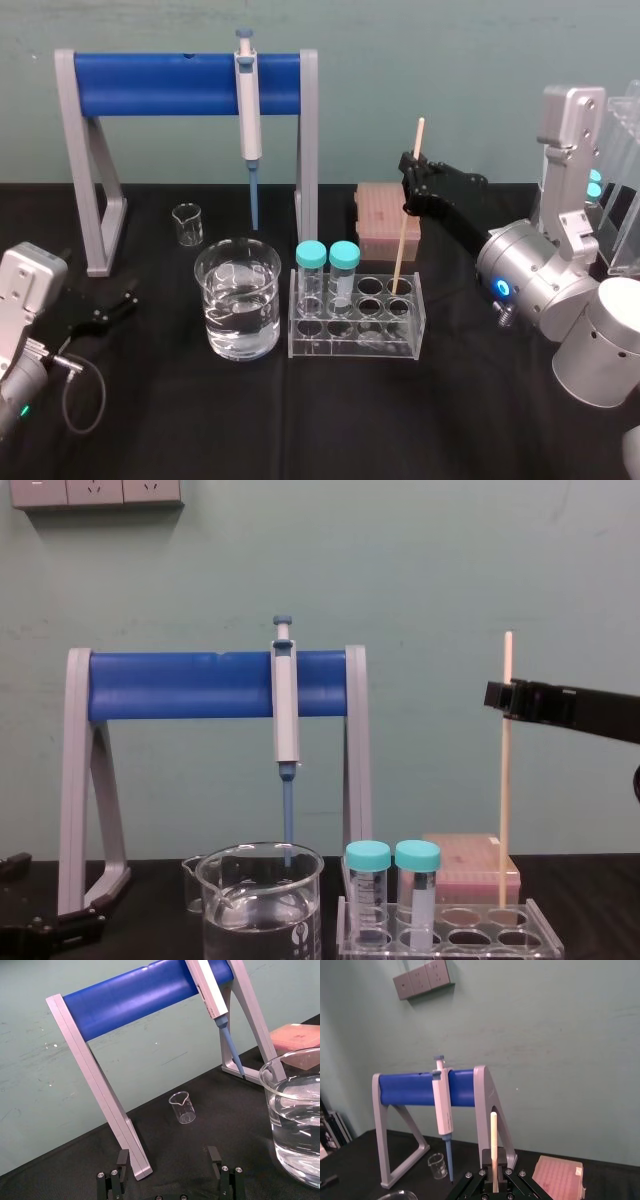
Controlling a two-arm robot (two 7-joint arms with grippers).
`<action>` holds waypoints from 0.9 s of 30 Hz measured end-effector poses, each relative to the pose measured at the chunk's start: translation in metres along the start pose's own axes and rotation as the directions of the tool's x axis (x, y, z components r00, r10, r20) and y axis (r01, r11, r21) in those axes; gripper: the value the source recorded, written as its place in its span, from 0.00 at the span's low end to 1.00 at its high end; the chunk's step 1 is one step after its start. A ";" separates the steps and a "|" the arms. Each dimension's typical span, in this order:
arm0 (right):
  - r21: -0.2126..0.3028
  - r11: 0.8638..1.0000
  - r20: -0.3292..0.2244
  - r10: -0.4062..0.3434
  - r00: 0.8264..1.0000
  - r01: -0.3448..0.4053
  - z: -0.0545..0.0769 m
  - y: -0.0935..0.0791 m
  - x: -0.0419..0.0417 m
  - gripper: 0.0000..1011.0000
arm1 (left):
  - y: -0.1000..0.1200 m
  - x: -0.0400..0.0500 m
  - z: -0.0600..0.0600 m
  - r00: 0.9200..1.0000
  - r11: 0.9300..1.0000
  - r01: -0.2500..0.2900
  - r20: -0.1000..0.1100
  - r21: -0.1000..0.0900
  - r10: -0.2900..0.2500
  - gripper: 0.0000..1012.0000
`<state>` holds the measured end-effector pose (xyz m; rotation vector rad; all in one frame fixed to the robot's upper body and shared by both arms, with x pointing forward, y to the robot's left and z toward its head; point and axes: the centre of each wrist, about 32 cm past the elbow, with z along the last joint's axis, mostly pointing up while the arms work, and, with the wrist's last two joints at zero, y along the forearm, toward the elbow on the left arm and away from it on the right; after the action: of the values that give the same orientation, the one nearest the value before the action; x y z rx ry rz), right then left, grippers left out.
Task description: Hold the thermometer with one hand and immerse one end into the beaker, then reinsert it into the test tube rack.
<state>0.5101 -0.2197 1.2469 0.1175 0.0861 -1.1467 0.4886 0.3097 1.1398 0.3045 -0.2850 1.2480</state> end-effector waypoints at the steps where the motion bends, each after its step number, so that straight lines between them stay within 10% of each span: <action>1: -0.003 1.000 0.002 0.001 1.000 -0.001 -0.001 0.000 0.0001 0.05 | 0.000 0.0000 0.000 1.000 1.000 0.000 0.000 0.000 0.000 0.99; 27: -0.046 0.999 0.064 0.013 0.998 -0.010 -0.019 -0.004 0.0030 0.05 | 0.000 0.0000 0.000 1.000 1.000 0.000 0.000 0.000 0.000 0.99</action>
<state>0.5073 -0.2216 1.2272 0.0408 0.0542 -1.1354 0.4886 0.3097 1.1398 0.3045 -0.2851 1.2479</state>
